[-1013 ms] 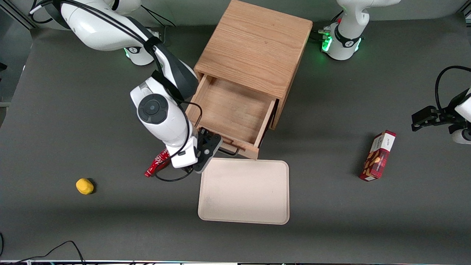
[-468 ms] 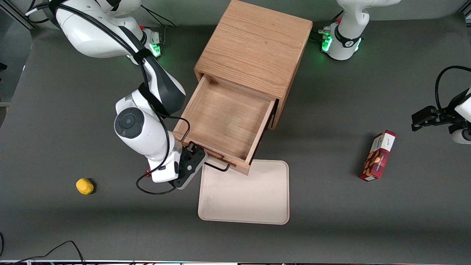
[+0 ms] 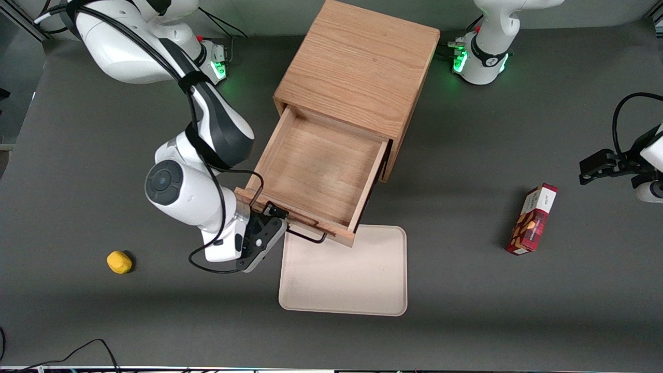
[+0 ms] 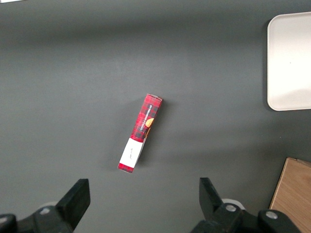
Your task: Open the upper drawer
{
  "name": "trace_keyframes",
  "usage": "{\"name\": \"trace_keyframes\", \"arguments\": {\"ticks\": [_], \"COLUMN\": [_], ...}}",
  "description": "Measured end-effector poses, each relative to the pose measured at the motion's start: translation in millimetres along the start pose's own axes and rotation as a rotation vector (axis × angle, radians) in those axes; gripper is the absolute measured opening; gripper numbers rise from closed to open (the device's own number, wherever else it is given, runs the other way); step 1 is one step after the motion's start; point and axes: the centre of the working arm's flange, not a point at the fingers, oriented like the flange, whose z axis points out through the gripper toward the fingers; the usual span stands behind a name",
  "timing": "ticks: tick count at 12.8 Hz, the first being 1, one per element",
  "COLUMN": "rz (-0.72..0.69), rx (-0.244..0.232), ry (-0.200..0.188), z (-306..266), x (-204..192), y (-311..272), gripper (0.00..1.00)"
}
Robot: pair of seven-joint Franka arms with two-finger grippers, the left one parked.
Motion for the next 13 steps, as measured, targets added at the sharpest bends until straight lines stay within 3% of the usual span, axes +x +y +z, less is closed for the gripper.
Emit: {"name": "trace_keyframes", "arguments": {"ticks": [2, 5, 7, 8, 11, 13], "rz": [0.022, 0.041, 0.069, 0.093, 0.174, 0.251], "rx": [0.023, 0.023, 0.007, -0.019, -0.17, -0.215], "ry": [0.038, 0.032, -0.007, -0.036, -0.123, -0.15], "z": [-19.5, -66.7, -130.4, -166.6, -247.8, -272.5], "x": [6.9, 2.4, -19.7, -39.2, -109.3, -149.4], "y": [3.0, 15.4, 29.0, 39.2, 67.2, 76.0], "gripper": [1.0, 1.0, 1.0, 1.0, 1.0, 1.0]}}
